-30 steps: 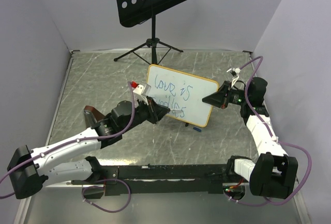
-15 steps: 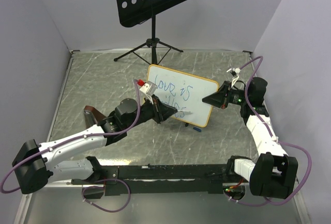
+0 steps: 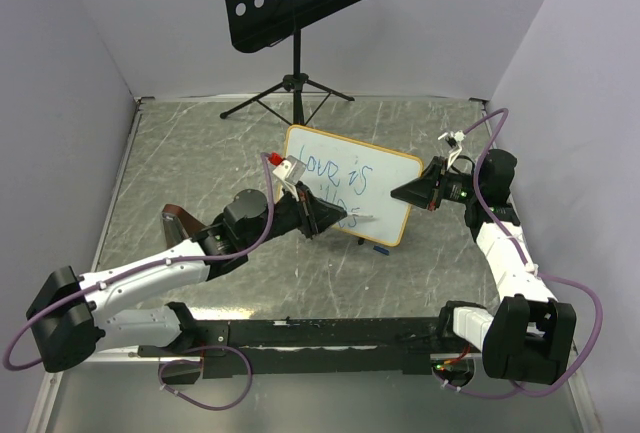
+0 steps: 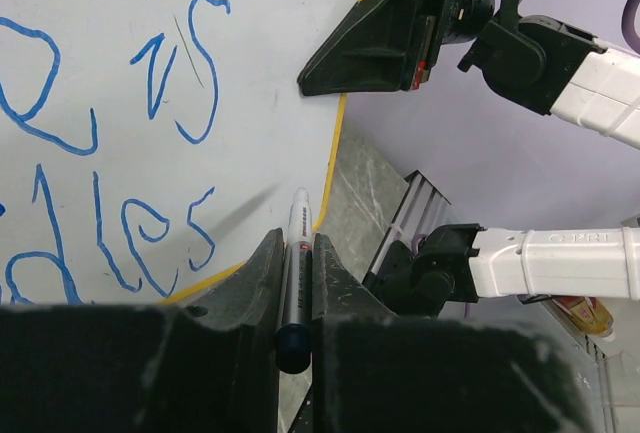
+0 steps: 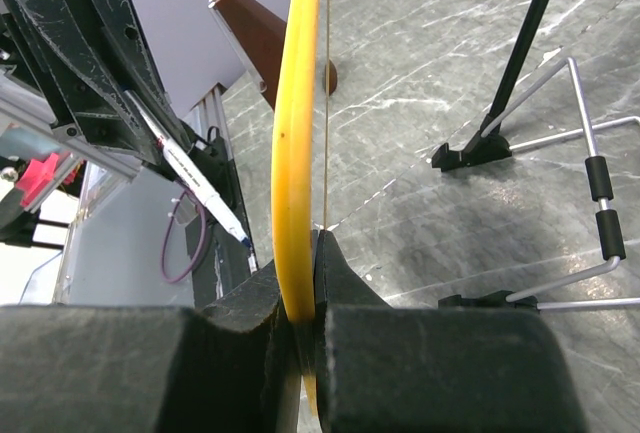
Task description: Write a sentence on the whiteboard
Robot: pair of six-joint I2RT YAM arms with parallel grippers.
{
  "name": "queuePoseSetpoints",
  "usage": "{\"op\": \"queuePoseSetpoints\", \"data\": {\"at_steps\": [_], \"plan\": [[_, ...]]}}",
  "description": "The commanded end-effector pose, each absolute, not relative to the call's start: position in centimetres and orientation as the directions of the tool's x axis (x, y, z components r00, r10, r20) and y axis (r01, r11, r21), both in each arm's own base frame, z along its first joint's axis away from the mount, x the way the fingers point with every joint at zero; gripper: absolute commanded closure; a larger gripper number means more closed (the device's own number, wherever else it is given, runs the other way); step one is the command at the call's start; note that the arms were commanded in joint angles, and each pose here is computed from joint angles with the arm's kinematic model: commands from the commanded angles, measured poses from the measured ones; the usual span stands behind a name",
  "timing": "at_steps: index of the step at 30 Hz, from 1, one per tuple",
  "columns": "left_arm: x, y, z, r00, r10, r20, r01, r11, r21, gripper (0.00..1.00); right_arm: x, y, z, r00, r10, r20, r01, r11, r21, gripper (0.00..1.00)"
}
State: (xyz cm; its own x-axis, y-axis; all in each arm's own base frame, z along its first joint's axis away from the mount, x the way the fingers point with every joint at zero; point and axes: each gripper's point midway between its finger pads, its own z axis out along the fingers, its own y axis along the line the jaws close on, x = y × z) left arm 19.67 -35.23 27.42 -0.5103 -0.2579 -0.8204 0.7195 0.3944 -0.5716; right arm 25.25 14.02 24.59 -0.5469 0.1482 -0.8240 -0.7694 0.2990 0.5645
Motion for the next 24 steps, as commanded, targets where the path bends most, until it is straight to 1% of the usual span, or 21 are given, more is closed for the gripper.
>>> {"op": "queuePoseSetpoints", "data": {"at_steps": [1, 17, 24], "plan": [[20.3, -35.7, 30.3, -0.456, -0.311, -0.834, 0.751, 0.369, -0.548, 0.99, 24.6, 14.3, 26.5, -0.460, 0.115, -0.880, -0.842, 0.257, 0.474, 1.00], [21.6, -36.2, 30.6, -0.428, -0.324, -0.843, 0.744, 0.403, -0.533, 0.99, 24.6, 14.3, 26.5, -0.461, 0.115, -0.880, -0.842, 0.254, 0.475, 1.00], [21.8, -36.3, 29.6, -0.439, -0.295, -0.849, 0.735, 0.425, -0.528, 0.99, 24.6, 14.3, 26.5, -0.461, 0.115, -0.880, -0.842, 0.254, 0.475, 1.00]]}}
